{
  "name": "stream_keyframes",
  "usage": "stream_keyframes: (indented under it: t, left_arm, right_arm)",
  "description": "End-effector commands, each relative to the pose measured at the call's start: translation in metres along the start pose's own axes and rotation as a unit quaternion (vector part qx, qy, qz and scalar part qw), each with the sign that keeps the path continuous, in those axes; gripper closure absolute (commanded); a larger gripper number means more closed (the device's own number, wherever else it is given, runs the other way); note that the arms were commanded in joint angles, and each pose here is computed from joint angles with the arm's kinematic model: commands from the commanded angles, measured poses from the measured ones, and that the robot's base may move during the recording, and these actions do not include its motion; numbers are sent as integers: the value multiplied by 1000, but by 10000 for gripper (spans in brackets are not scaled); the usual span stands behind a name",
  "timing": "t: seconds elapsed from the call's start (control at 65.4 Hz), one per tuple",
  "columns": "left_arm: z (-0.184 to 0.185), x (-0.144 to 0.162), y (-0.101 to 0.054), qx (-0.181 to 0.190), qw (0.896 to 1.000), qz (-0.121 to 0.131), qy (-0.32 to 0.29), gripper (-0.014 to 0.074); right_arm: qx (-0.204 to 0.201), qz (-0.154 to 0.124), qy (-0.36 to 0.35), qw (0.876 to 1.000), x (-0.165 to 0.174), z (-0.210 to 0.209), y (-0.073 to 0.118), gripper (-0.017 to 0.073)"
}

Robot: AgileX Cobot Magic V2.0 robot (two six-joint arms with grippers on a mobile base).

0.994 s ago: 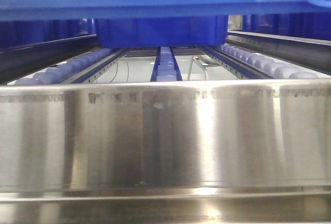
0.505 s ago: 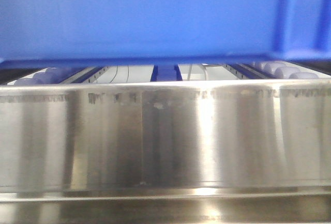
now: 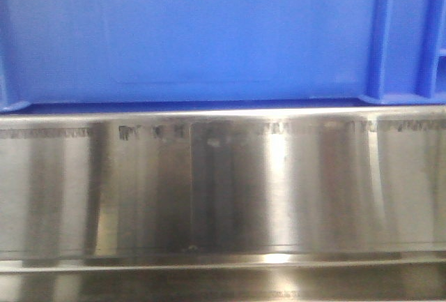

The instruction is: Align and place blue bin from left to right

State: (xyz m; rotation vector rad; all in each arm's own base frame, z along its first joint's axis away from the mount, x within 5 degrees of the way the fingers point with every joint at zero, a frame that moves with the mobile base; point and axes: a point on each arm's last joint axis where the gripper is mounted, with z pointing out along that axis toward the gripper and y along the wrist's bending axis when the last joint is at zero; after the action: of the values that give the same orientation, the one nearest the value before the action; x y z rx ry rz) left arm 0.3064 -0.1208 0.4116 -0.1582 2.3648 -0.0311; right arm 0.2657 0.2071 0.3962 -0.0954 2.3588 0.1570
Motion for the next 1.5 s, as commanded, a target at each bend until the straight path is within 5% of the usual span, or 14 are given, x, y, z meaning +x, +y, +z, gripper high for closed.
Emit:
stream_keyframes:
  t: [0.0,0.275,0.443,0.581,0.657,0.734,1.009,1.345,1.483]
  left_arm:
    - [-9,-6,-11,55,998,-17,-34,704]
    - [-8,-6,-11,54,998,-16,-33,694]
    - [-9,-6,-11,54,998,-17,-34,452]
    - [-10,-6,-10,52,998,-17,-31,190]
    - [-10,-5,-10,50,998,-17,-28,119]
    - [-9,-5,-9,48,998,-17,-25,94]
    - [-18,-6,-7,50,998,-20,-28,133]
    - [-57,-17,4,69,995,-30,-68,687]
    - [-74,-17,11,74,993,-31,-84,704]
  right_arm:
    - [-27,-4,-30,999,-6,-3,6,631]
    - [-22,-10,-26,999,-6,-2,5,625]
    - [-11,-23,-15,1000,-4,-3,3,611]
    - [-7,-26,-10,1000,-3,-3,2,306]
    - [-6,-25,-10,1000,-3,-4,2,144]
    - [-9,-23,-15,1000,-4,-9,0,77]
    - [-24,-9,-43,999,-9,-37,-11,170]
    - [-43,-28,-79,996,-13,-69,-23,631]
    - [-57,-29,-93,994,-11,-86,-26,637]
